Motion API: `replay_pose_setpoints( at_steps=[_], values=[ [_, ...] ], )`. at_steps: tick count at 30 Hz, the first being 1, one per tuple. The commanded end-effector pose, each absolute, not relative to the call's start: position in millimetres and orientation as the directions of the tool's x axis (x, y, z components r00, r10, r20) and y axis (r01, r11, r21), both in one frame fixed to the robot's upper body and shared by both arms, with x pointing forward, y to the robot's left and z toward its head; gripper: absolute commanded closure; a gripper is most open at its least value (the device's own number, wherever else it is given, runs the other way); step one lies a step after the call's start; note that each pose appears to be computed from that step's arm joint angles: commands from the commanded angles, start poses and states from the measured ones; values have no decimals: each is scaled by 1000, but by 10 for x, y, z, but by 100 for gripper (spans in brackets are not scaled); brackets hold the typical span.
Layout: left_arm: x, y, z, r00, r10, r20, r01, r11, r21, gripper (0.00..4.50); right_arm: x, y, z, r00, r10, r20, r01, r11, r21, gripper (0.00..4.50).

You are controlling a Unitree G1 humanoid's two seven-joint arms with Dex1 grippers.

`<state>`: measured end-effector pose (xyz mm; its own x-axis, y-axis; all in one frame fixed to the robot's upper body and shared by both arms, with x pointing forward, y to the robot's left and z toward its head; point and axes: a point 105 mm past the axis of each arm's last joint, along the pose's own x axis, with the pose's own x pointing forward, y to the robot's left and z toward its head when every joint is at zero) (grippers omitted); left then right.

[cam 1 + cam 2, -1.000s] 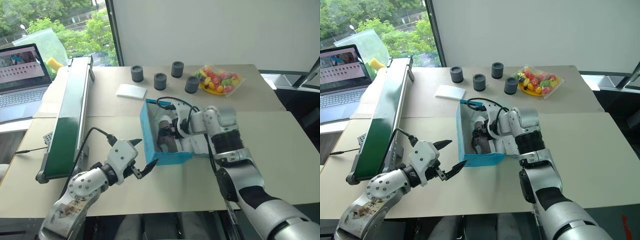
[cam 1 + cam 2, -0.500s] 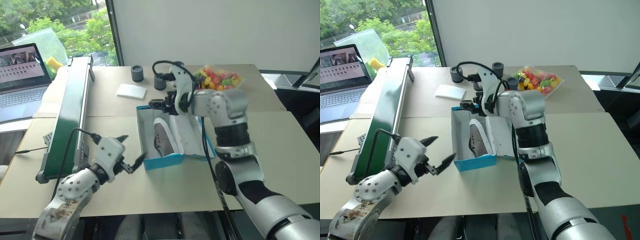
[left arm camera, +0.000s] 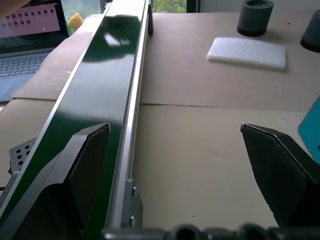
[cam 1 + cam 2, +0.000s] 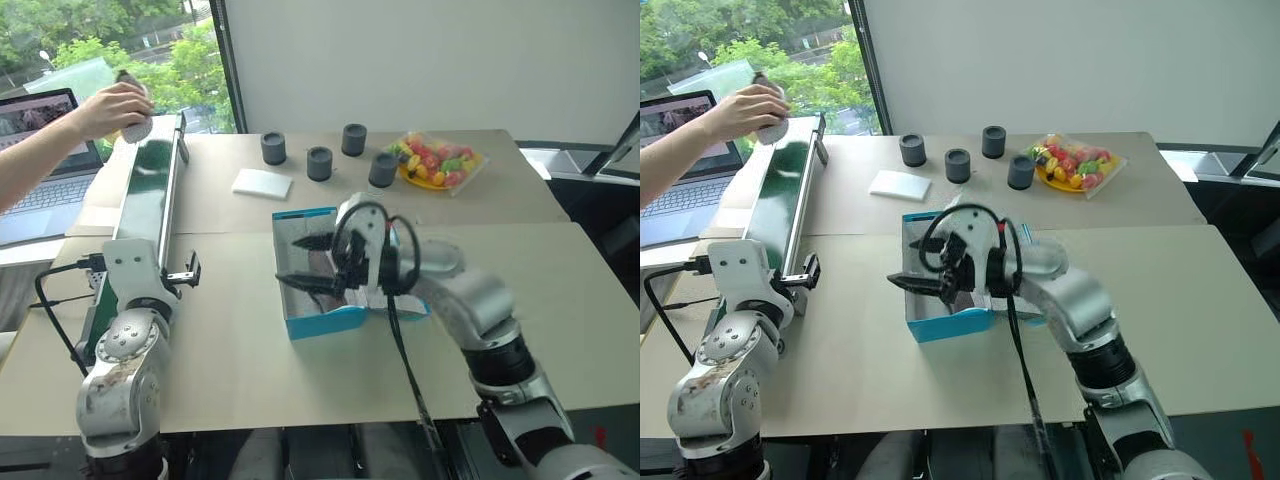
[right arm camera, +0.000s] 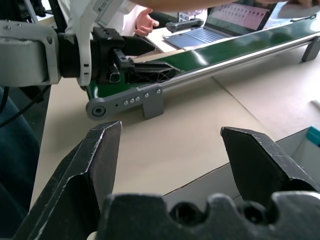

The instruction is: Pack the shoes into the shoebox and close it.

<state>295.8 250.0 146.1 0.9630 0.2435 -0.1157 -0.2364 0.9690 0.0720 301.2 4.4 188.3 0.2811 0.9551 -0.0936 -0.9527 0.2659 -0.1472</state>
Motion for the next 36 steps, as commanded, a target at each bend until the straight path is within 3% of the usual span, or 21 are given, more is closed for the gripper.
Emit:
replay_pose_setpoints(
  at_steps=[1,3,6,10,36],
  values=[
    [2957,2599,1524,960,261,-106,-250,963,103,0,3054,80,1934,319,946,-59,-926,298,-231,69],
    [2963,2619,1526,960,258,-109,-247,963,109,0,3095,76,1890,341,938,-62,-921,320,-221,69],
    [2967,2649,1524,959,259,-112,-246,962,119,0,3166,55,1839,381,923,-50,-911,365,-192,1],
    [2965,2659,1518,959,261,-112,-248,961,118,0,3148,50,1875,373,928,10,-921,372,-119,1],
    [2936,2761,1338,940,303,-159,-286,951,118,0,3277,15,1723,463,882,-84,-881,448,-150,1]
  ],
)
